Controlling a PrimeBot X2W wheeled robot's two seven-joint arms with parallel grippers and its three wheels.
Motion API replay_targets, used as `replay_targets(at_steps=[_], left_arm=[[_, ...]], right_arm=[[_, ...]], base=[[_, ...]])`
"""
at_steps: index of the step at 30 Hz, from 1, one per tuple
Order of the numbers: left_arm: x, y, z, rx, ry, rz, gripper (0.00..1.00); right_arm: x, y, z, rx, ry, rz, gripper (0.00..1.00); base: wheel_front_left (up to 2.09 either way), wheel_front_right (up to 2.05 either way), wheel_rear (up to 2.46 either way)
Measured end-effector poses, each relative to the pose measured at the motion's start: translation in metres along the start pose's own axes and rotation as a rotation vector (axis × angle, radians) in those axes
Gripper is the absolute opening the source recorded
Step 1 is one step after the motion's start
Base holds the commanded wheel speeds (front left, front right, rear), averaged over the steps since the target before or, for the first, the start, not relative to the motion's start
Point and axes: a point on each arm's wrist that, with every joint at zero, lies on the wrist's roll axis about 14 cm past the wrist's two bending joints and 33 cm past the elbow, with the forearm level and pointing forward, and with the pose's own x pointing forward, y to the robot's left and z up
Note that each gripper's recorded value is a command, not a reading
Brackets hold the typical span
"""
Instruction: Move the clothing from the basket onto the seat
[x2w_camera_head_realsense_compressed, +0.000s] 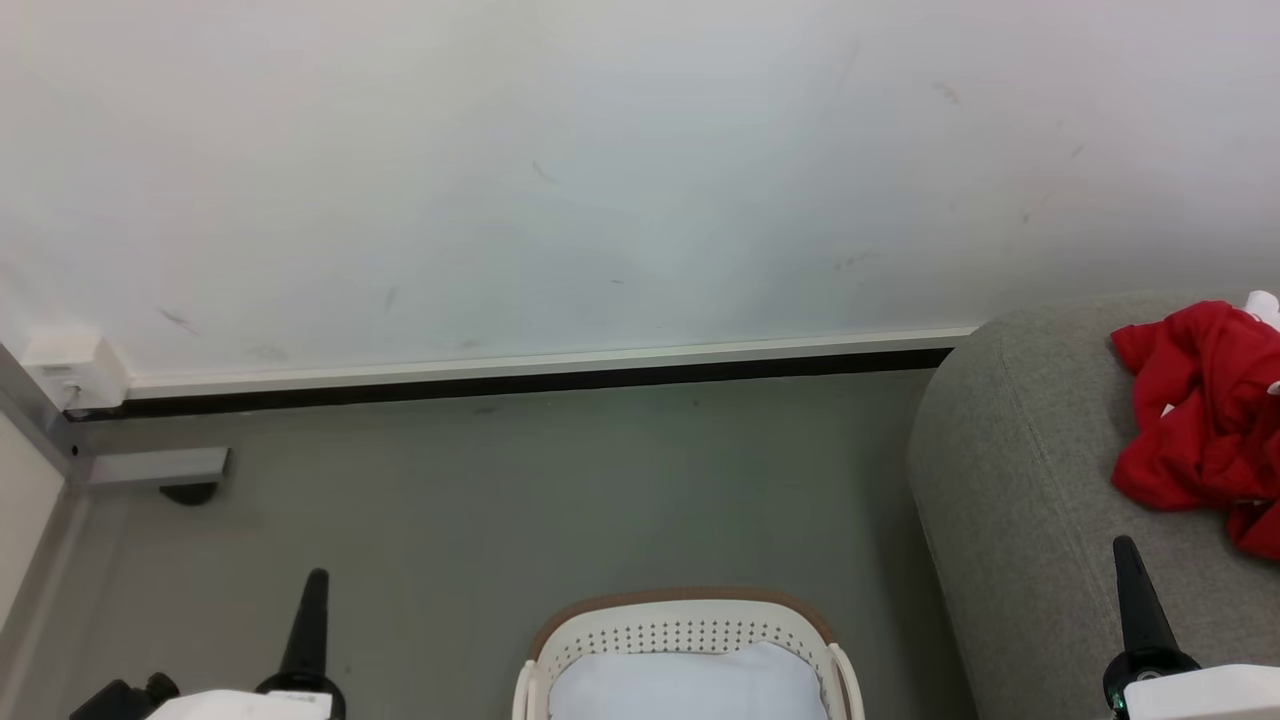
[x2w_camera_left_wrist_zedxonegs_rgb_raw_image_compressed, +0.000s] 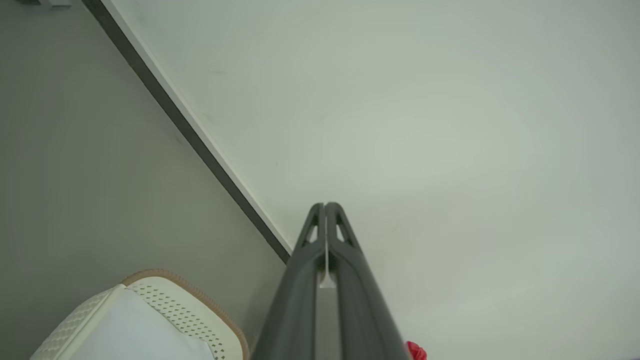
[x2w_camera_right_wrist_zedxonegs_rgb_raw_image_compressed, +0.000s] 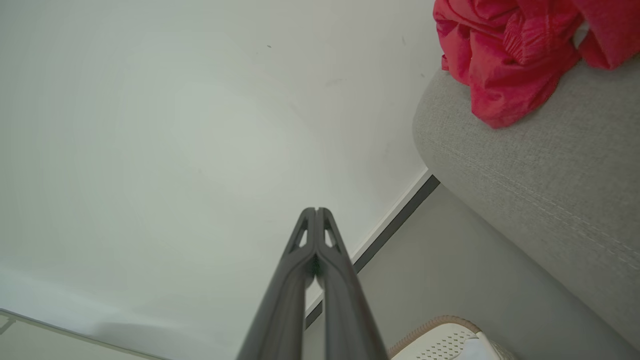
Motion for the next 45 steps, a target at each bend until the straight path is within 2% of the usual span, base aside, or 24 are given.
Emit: replay_targets(at_steps=[45], left_arm=[[0.003, -0.007, 0.015, -0.364, -0.006, -0.036, 0.0]], right_arm=[[0.012, 0.003, 0.001, 0.373, 0.023, 0.008, 0.0]], base=[[0.0, 0.0, 0.0]])
